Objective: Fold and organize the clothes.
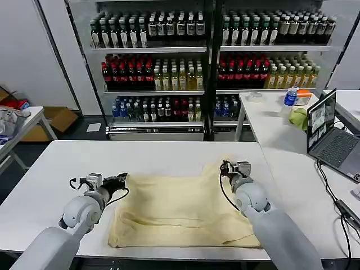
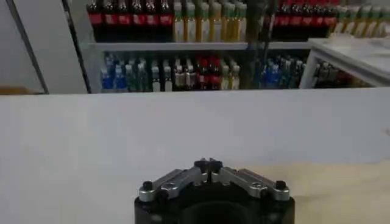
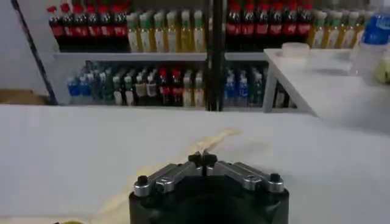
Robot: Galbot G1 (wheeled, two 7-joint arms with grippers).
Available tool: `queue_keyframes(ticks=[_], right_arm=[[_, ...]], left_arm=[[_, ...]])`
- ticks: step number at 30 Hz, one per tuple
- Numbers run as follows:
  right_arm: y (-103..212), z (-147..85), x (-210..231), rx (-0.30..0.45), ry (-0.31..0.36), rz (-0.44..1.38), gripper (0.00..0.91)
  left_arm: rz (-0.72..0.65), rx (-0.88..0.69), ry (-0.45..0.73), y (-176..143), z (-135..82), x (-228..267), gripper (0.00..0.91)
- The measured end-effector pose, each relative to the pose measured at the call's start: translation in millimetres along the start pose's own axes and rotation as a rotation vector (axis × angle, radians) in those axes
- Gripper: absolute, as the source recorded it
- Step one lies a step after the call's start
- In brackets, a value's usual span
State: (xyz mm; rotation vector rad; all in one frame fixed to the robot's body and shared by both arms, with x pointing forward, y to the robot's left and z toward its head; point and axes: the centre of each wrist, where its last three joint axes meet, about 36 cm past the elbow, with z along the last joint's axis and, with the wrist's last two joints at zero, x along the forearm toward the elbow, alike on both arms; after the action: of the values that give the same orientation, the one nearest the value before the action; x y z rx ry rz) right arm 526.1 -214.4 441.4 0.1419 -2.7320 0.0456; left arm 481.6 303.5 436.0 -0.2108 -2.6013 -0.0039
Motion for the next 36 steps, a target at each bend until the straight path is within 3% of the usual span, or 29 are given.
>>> queue_keyframes(ticks=[12,36], right_arm=[[-17,5,42,0.015,-0.056,-0.001,0.000],[-21,56,156,0.008,-0.057,-0.002,0.000]], left_arm=[[0.011,0.007,-0.036,-5,2,30,0.040],[0.055,0.019,-0.028,-25,38,96,0.040]])
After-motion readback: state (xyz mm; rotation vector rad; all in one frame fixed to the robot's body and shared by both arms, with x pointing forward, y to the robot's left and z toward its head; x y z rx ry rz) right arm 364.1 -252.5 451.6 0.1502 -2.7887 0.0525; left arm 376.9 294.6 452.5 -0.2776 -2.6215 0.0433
